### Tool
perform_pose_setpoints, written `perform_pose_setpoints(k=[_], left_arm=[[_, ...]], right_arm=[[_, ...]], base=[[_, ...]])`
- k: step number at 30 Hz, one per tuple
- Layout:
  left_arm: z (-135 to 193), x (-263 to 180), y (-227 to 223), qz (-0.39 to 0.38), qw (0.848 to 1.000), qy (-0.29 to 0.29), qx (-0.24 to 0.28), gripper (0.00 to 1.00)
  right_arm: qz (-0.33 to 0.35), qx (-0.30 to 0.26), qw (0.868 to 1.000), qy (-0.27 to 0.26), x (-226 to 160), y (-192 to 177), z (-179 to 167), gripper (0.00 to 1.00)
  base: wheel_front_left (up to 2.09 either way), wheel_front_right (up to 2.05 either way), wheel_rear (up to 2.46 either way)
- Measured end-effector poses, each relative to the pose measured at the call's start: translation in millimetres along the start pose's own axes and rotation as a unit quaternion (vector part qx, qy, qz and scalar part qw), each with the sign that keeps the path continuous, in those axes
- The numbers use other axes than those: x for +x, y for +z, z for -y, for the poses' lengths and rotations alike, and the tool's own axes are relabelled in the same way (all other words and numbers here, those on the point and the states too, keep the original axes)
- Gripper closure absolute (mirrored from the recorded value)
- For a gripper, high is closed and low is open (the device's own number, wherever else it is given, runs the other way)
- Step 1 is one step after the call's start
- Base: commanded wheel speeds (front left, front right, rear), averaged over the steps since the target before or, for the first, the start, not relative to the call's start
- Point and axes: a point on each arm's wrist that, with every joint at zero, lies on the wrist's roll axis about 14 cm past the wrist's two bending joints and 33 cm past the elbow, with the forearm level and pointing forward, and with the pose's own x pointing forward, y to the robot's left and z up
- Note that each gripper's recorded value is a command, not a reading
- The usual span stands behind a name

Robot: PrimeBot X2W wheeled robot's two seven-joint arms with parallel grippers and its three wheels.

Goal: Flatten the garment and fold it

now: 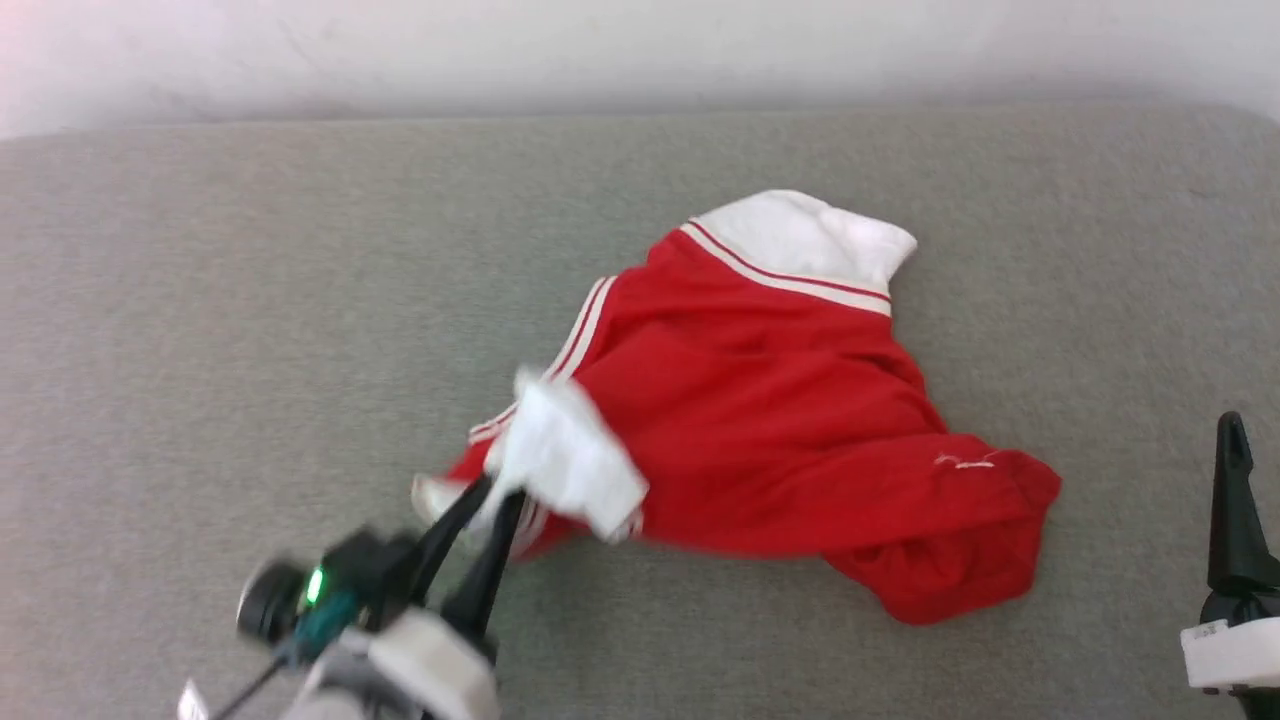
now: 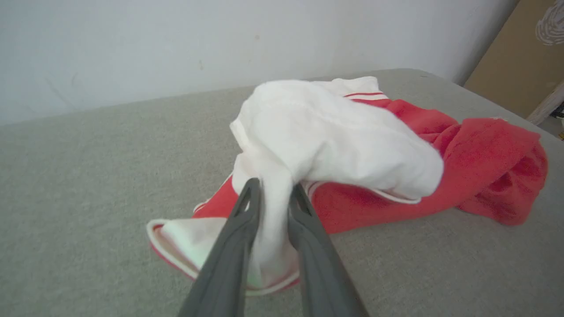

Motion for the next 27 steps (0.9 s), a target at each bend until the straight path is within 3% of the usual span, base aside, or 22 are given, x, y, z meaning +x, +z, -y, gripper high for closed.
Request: perform_pose_setpoints(k=[1, 4, 8, 14, 20, 27], left_arm=[[-6, -13, -13, -0.018, 1.0, 0.021, -0.015, 0.0], [-13, -44, -39, -0.053, 0.995, 0.063, -0.049, 0.0], [-23, -63, -41, -0.05, 0.991, 0.101, -0.075, 0.0], [-52, -68, -3, 0.0, 0.988, 0.144, -0.048, 0.0], [-63, -22, 52, 0.018, 0.994, 0.105, 0.038, 0.0], [-34, 57, 76, -0.001, 0.997, 0.018, 0.069, 0.0]], right_arm=[[0.004, 0.001, 1.0, 0.004, 1, 3, -3, 0.0], [0.006, 0.002, 1.0, 0.015, 3, 6, -9, 0.0], [0.005, 0.004, 1.0, 0.025, 3, 7, -16, 0.0], [0.007, 0.007, 0.999, 0.04, 4, 10, -25, 0.0], [0.001, 0.01, 0.999, 0.053, 8, 5, -35, 0.0], [0.0, 0.009, 0.999, 0.048, 17, 2, -33, 0.0]], base=[[0.0, 0.0, 0.0], [0.0, 0.0, 0.0], [0.0, 0.0, 0.0], [0.0, 0.0, 0.0], [0.0, 0.0, 0.0], [0.0, 0.0, 0.0]])
